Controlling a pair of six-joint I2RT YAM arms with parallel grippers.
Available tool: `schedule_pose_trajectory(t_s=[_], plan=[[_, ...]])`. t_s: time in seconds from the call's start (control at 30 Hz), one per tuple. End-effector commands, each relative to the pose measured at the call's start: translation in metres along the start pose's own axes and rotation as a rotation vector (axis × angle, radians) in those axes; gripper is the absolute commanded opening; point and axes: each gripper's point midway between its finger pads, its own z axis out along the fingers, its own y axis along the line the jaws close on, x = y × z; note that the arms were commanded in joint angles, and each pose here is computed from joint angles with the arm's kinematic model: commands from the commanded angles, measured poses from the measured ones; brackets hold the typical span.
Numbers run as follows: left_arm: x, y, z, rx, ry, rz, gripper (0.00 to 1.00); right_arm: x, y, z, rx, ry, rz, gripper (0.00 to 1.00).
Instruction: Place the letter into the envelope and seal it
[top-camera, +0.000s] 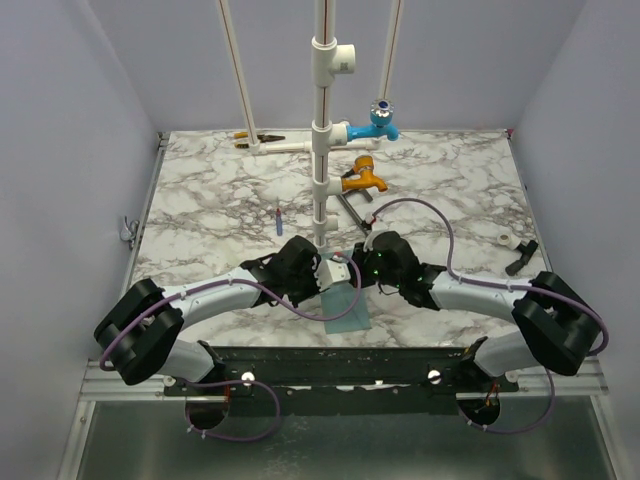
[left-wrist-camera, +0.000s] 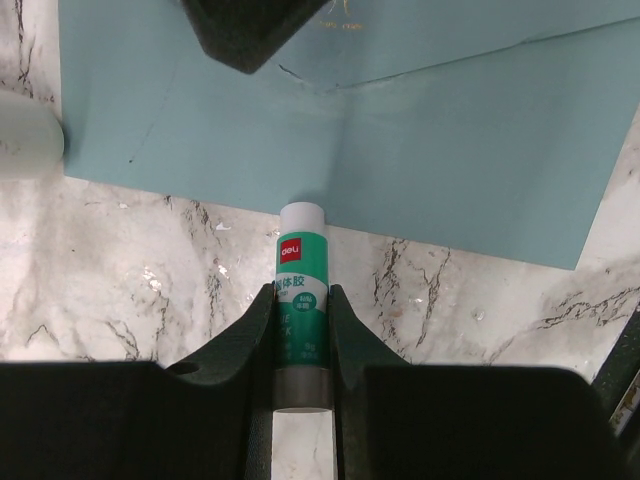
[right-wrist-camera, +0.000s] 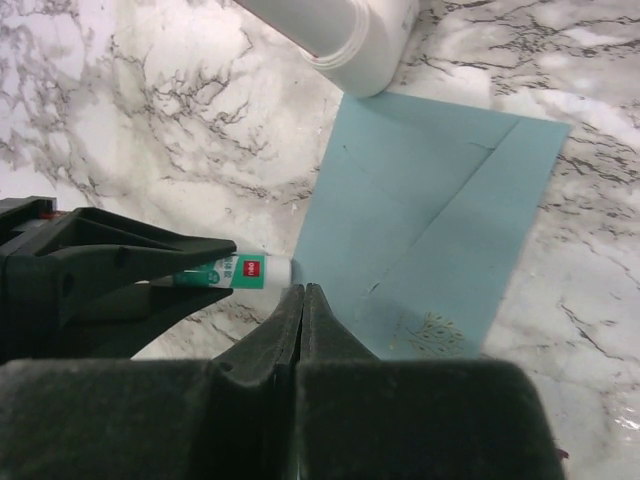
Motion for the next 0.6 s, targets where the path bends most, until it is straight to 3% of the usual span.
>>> schedule_pose_trajectory(t_s=[0.0,0.13,0.4,0.57], plan=[[-0.004,-0.002,-0.002,0.007,-0.025,0.015,0.00,0.020,-0.023,-0.005,0.090,0.044,0.000,0.01],[-0.005,-0.002,-0.002,0.004,-0.025,0.014,0.00,0.045,-0.024,0.010,0.045,0.114,0.008,0.01],[-0.007,0.000,-0.002,-0.001,-0.027,0.024,0.00,0.084,-0.061,0.017,0.172,0.217,0.015,0.01],[-0.007,0.001,-0.002,-0.006,-0.029,0.021,0.00,0.051,-0.031,0.011,0.078,0.175,-0.042,0.01]])
